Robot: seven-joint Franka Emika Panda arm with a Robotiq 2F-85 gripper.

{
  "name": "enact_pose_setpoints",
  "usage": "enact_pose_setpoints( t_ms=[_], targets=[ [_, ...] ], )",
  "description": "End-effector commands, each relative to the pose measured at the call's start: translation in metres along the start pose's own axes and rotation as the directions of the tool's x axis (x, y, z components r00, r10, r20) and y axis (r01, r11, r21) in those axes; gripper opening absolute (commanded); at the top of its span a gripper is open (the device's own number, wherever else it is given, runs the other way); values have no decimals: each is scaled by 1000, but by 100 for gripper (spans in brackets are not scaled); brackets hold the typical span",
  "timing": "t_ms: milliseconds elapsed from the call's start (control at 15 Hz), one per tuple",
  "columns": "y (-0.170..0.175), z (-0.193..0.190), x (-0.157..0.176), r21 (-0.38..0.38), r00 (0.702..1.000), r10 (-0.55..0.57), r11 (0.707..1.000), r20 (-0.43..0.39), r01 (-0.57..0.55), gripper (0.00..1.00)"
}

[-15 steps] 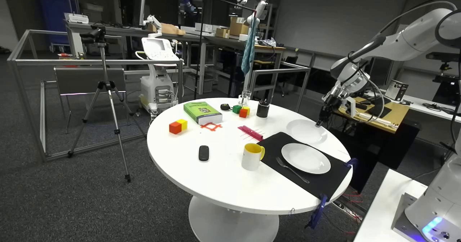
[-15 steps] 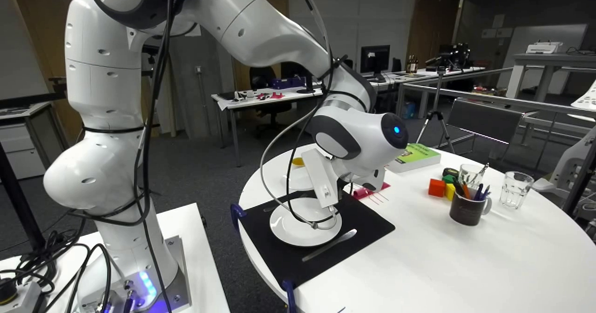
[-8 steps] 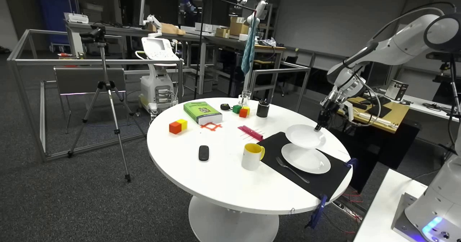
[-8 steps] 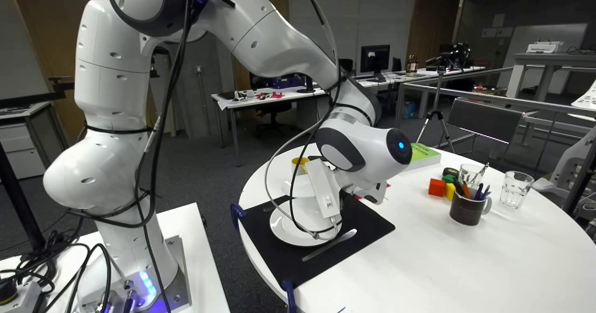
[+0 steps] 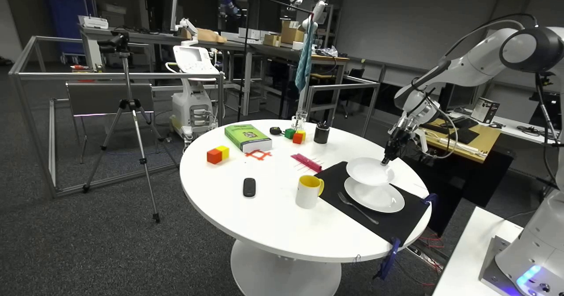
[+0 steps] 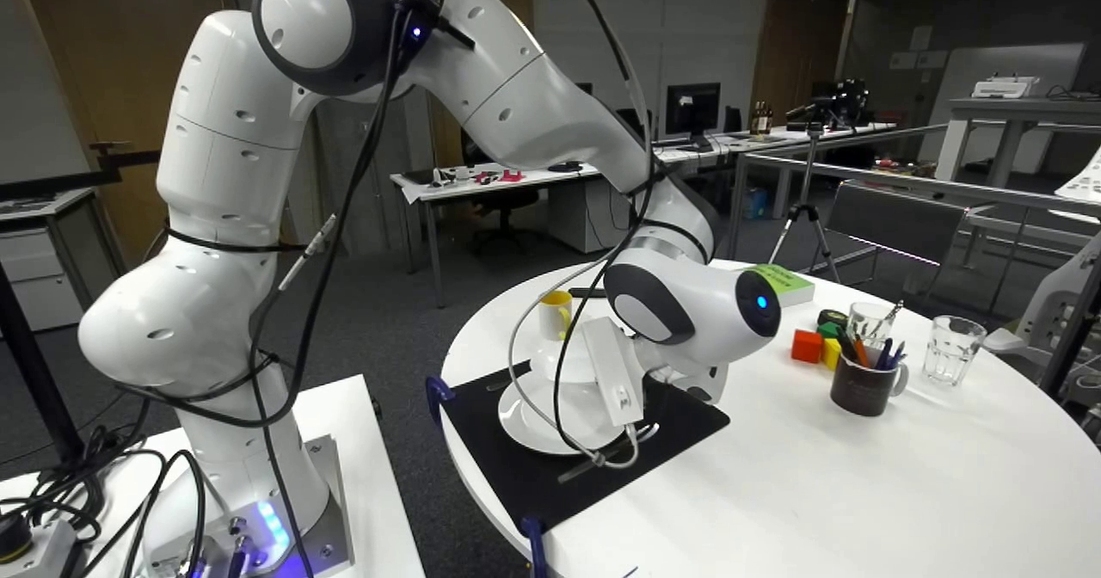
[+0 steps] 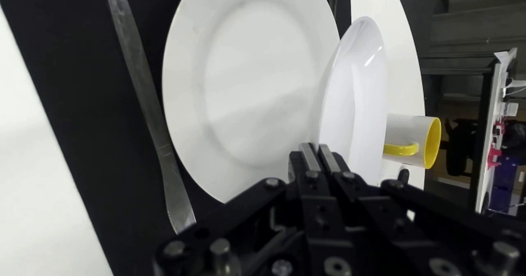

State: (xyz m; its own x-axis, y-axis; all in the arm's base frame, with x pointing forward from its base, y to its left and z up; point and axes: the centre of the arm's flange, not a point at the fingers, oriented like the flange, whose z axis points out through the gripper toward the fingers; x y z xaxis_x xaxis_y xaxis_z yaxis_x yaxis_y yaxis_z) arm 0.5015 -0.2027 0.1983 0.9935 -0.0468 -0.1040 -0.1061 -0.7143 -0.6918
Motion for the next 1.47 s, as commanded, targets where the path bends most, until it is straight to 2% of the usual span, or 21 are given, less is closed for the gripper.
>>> enact_pose_setpoints(
  t_ms=[0, 733, 1400],
  targets=[
    [1, -4, 10, 42, 1000, 15, 999, -11, -14, 1],
    [15, 21, 16, 68, 999, 19, 997, 29, -21, 1],
    [32, 19, 5, 71, 998, 30, 997, 51, -34, 1]
  ],
)
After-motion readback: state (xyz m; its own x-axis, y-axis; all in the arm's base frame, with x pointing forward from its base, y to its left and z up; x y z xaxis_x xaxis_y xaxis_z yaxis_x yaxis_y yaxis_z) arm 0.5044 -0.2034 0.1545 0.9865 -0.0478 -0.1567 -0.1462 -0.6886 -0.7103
